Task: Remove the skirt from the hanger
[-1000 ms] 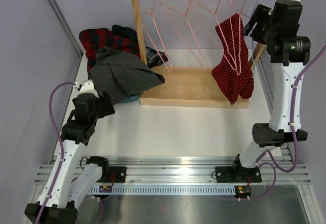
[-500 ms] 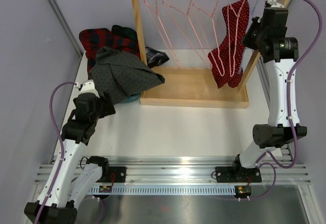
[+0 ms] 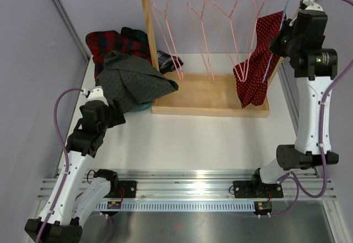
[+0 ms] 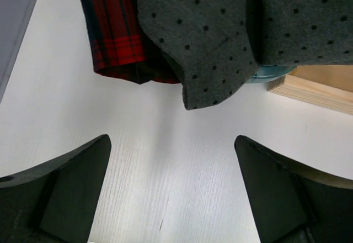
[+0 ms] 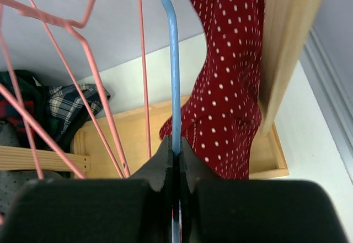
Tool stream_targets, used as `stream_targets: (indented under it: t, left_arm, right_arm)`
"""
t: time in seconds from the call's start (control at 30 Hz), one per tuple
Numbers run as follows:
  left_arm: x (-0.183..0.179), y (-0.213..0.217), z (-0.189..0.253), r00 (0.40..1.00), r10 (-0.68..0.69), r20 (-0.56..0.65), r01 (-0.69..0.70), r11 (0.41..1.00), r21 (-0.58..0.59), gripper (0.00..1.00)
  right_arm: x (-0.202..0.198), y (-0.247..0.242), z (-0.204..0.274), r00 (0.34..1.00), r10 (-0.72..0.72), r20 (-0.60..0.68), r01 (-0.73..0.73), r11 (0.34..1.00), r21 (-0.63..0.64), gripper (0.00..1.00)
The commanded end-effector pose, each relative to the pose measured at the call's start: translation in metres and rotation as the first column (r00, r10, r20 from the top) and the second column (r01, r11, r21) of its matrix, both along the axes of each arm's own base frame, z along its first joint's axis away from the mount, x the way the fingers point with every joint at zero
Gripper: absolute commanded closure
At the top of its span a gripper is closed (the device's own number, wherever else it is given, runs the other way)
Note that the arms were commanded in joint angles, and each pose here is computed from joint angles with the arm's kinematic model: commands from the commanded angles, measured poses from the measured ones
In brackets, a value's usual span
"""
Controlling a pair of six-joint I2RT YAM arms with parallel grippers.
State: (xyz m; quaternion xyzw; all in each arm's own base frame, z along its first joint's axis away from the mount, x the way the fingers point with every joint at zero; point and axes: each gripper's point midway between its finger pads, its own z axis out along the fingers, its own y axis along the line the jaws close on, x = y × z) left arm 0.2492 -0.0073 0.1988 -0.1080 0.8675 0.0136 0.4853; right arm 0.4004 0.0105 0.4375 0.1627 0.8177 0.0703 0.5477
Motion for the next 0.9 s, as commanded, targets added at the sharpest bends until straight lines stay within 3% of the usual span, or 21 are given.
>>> stream_targets:
  t: [0.0,0.3,0.43,0.53,0.6,0.73,0.87]
  left_arm:
    - [0.015,-0.016,0.056,0.986,-0.063,0.154,0.066,0.998,-0.016,0.01]
    - [0.028,-0.103,0.167,0.912,-0.286,0.294,0.289,0.957,0.034,0.01]
    - [0.005,-0.169,0.21,0.804,-0.452,0.385,0.487,0.874,0.009,0.01]
    - [-0.011,-0.217,0.215,0.741,-0.546,0.391,0.573,0.818,0.057,0.01]
    - [-0.015,-0.234,0.22,0.734,-0.557,0.388,0.573,0.815,0.085,0.01]
    - [-0.043,-0.297,0.214,0.642,-0.669,0.374,0.674,0.725,0.141,0.01]
    - [-0.069,-0.344,0.218,0.548,-0.714,0.435,0.758,0.644,0.102,0.01]
  right_arm:
    - [-0.056,-0.014,0.08,0.968,-0.056,0.245,0.061,0.998,-0.015,1.0]
    - [-0.117,-0.008,0.068,0.969,-0.045,0.241,0.038,0.999,0.035,1.0]
    - [-0.148,-0.006,0.05,0.978,-0.04,0.206,0.031,0.998,0.051,1.0]
    - [-0.176,-0.004,0.044,0.976,-0.034,0.216,0.019,0.997,0.074,1.0]
    - [-0.195,0.002,0.045,0.97,-0.019,0.244,-0.007,0.994,0.105,1.0]
    - [-0.228,0.008,0.034,0.968,0.003,0.25,-0.039,0.99,0.138,1.0]
    - [-0.254,0.012,0.026,0.965,0.022,0.262,-0.064,0.987,0.15,1.0]
